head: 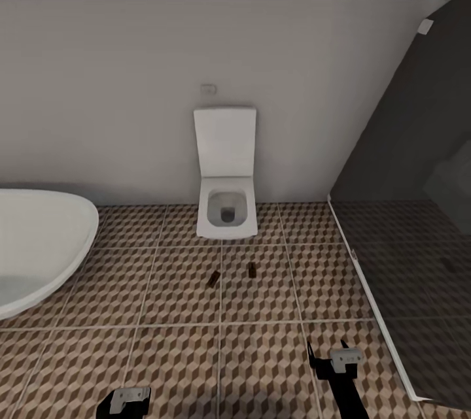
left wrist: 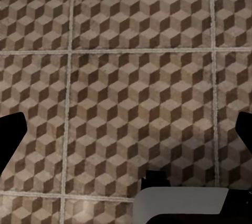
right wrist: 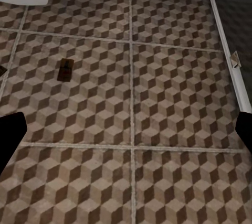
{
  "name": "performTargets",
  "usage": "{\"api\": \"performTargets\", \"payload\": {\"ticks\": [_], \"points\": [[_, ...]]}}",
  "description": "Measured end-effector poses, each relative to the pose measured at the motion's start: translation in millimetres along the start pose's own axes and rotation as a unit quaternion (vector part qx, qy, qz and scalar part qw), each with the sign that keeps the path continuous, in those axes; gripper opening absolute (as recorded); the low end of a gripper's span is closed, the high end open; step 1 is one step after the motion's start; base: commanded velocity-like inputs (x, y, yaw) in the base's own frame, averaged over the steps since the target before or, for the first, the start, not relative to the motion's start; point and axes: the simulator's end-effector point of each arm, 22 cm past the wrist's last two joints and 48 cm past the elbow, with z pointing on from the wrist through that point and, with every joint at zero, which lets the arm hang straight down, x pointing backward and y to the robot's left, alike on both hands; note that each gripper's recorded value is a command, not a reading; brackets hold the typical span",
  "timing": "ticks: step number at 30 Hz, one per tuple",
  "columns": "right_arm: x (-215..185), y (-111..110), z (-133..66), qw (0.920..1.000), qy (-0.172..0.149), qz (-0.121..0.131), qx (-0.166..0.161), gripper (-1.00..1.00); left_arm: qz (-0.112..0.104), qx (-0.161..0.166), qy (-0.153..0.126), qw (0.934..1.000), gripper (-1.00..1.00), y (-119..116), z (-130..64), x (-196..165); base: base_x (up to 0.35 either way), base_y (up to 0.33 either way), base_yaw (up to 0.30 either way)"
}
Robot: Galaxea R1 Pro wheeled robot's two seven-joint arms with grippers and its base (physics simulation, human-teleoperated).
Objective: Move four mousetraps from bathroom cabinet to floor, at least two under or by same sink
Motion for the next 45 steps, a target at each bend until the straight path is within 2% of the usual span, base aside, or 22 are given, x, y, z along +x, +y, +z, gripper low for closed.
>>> {"api": "performTargets", "payload": {"ticks": [27, 45], "points": [[-22.1, -3.1, 1.2, 0.9998, -0.022, 0.001, 0.002, 1.0, -0.002, -0.002, -0.021, 0.9998, 1.0, 3.4, -1.4, -20.7, 0.0, 0.0, -0.001], [-30.0, -4.9, 1.4, 0.9996, -0.029, 0.001, 0.004, 1.0, -0.003, -0.003, -0.029, 0.9996, 1.0, 3.8, -2.2, -28.2, 0.0, 0.0, -0.068]]}}
